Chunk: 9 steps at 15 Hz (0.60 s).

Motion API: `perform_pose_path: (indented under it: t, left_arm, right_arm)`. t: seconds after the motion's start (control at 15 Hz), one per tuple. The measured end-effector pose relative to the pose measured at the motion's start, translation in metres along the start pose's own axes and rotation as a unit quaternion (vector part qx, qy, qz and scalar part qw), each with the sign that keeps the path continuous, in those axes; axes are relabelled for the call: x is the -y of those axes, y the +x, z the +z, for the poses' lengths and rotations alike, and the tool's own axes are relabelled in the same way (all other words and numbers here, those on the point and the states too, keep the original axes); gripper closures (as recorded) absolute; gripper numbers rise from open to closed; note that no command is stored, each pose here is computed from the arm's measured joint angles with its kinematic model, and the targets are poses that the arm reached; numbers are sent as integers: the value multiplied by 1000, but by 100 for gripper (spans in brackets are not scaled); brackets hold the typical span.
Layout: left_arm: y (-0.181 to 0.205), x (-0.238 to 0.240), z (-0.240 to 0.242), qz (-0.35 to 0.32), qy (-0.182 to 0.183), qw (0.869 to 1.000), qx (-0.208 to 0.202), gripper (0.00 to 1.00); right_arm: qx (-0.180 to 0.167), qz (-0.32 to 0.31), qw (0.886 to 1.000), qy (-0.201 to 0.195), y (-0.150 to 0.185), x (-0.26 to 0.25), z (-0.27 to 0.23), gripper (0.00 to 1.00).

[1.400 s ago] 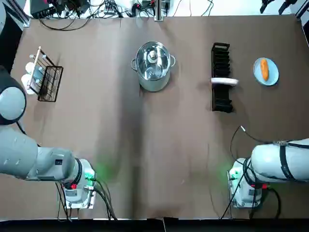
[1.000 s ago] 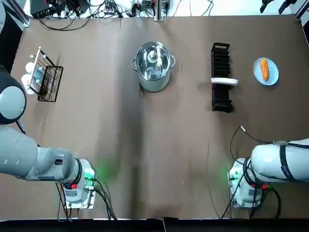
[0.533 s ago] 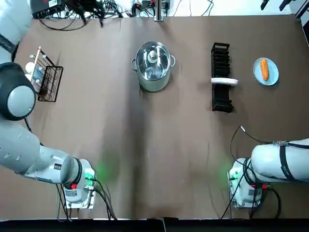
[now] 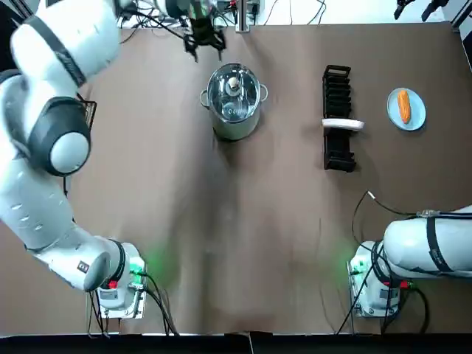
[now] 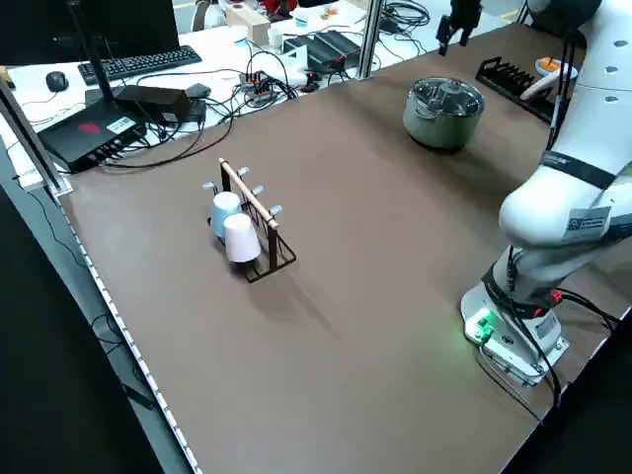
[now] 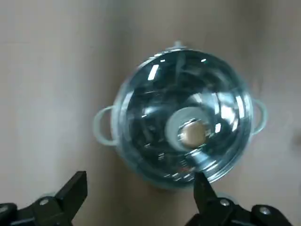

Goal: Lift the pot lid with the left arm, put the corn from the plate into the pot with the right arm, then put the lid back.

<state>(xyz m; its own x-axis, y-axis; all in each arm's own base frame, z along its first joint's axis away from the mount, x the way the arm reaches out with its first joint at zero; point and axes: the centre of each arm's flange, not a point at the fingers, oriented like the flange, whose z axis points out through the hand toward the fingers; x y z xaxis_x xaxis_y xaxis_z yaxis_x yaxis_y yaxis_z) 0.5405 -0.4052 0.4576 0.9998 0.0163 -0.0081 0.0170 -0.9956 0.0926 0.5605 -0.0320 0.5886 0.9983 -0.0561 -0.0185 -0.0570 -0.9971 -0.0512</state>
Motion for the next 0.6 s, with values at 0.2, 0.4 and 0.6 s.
perform_pose_path:
  t: [0.2, 0.4, 0.6]
  left_arm:
    - [-4, -38, 53, -20, -22, 999, -12, 0]
    - [-6, -55, 92, -15, -25, 999, -25, 0]
    - [-7, -59, 101, -13, -18, 999, -31, 0]
  right_arm:
    - [29, 24, 999, 3, 18, -26, 38, 0]
    - [48, 46, 998, 5, 33, -54, 77, 0]
    - [65, 59, 996, -16, 39, -101, 127, 5]
